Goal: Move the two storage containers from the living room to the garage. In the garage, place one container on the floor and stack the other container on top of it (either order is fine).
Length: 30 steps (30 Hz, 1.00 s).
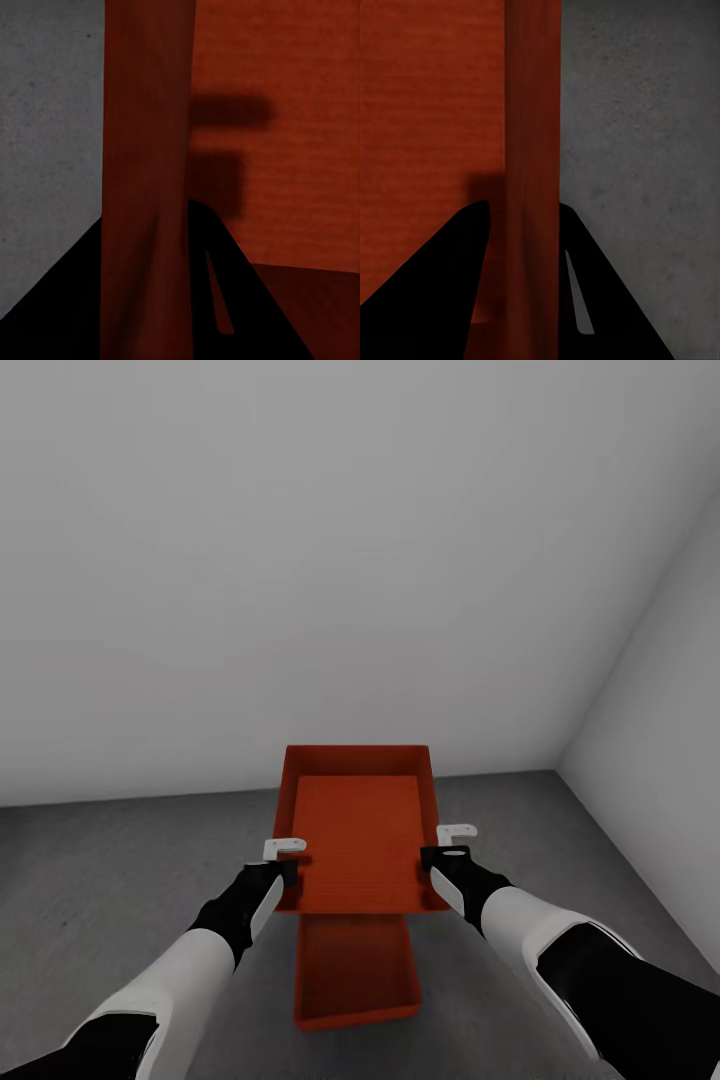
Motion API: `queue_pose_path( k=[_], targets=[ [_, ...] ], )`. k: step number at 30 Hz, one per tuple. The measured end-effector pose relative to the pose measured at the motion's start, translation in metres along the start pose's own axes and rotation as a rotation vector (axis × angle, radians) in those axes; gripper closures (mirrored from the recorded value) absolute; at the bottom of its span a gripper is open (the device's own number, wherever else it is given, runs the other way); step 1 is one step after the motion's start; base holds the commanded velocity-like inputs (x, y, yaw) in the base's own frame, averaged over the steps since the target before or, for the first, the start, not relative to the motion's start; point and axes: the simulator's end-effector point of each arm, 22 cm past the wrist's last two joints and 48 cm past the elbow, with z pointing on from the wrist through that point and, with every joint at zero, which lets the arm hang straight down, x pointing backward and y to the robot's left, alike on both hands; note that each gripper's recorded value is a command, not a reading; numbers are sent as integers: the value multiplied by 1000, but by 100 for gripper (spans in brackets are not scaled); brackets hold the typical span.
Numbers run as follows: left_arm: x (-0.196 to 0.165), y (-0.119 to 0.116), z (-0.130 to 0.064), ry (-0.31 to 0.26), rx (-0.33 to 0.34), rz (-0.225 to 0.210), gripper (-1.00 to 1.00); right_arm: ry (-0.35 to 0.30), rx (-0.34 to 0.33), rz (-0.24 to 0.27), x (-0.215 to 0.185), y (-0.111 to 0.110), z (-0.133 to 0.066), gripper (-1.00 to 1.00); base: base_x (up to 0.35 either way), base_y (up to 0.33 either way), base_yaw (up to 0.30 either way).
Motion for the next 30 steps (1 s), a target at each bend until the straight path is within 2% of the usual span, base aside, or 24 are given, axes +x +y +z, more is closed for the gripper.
queue_pose_path(
  k=[30],
  targets=[
    [25,-1,18,47,-1,5,100,47,-3,-6,27,4,17,100,0,0,0]
  ],
)
